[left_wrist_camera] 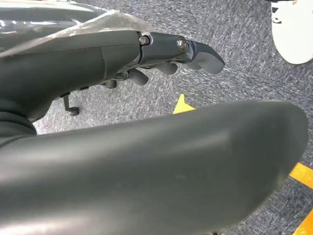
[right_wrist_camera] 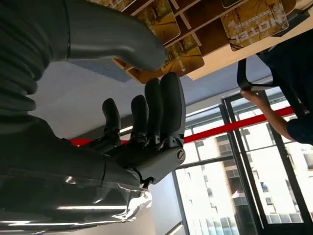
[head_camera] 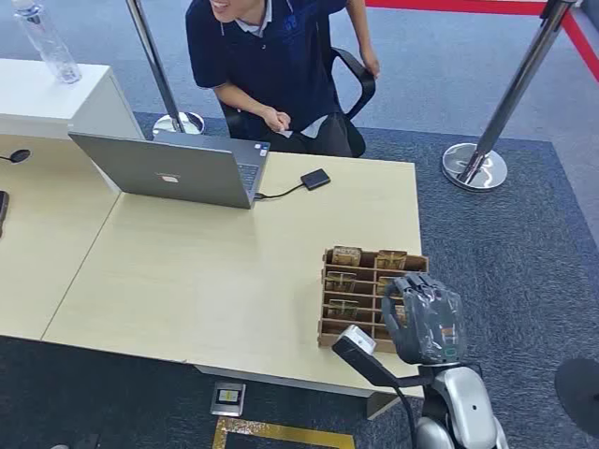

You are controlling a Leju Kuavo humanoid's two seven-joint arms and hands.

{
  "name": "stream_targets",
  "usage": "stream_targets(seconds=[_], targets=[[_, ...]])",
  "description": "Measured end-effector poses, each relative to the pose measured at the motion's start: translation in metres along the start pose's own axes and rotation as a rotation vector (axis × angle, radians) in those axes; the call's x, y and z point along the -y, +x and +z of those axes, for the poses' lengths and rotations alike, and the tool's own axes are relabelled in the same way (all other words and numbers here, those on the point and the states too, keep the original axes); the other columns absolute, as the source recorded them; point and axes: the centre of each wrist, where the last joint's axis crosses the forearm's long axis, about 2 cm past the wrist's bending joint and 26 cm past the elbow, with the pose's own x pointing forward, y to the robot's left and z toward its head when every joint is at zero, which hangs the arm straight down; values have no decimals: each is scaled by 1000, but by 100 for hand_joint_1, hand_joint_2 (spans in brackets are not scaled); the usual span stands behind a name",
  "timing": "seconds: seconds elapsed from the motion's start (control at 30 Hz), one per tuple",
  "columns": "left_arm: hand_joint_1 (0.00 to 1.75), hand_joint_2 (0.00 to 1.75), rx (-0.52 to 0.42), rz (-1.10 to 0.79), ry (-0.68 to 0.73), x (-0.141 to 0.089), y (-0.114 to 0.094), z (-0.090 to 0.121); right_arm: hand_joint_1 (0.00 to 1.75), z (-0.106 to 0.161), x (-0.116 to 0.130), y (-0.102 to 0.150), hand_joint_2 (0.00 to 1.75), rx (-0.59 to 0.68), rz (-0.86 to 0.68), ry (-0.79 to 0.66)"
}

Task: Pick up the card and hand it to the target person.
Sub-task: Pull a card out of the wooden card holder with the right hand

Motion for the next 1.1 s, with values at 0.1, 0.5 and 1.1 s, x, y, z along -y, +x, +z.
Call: stream_targets(seconds=[0.1,0.5,1.1], targets=[[0,0,0,0,0,0,0,0,74,1,-1,1,175,-4,3,9],[0,0,-6,-9,1,-1,0,0,67,12,-12,4,175,-36,-19,60],[0,0,-9,-17,-2,-1,0,0,76,13,-24,0,175,-86,-47,110]])
